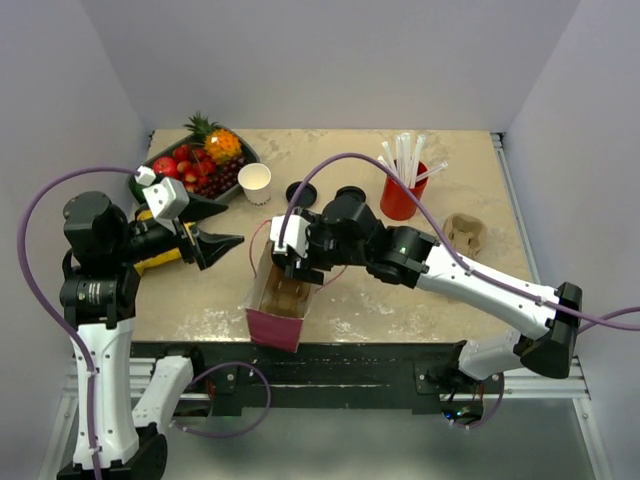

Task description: Pack the takeout coffee

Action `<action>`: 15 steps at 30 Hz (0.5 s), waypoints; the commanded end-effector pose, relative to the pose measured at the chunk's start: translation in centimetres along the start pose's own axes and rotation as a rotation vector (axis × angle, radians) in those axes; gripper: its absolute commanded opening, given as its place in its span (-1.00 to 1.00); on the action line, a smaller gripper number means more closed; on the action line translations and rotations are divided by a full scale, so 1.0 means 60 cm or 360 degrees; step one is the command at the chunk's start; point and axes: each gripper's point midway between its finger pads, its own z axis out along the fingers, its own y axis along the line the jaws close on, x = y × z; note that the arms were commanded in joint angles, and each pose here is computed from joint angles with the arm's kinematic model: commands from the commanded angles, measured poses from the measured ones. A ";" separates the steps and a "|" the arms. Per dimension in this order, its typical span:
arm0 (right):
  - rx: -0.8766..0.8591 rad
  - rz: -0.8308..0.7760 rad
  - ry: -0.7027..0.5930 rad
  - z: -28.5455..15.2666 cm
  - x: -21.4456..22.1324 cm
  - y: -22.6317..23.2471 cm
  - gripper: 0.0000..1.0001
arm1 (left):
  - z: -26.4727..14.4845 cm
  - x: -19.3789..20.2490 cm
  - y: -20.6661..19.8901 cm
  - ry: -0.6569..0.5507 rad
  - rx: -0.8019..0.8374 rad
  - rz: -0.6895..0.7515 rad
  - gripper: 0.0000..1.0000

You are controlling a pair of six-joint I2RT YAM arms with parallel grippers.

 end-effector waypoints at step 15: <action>0.0054 0.0241 -0.0026 -0.075 -0.072 -0.032 -1.00 | -0.003 -0.001 0.024 0.0069 -0.0233 -0.0415 0.62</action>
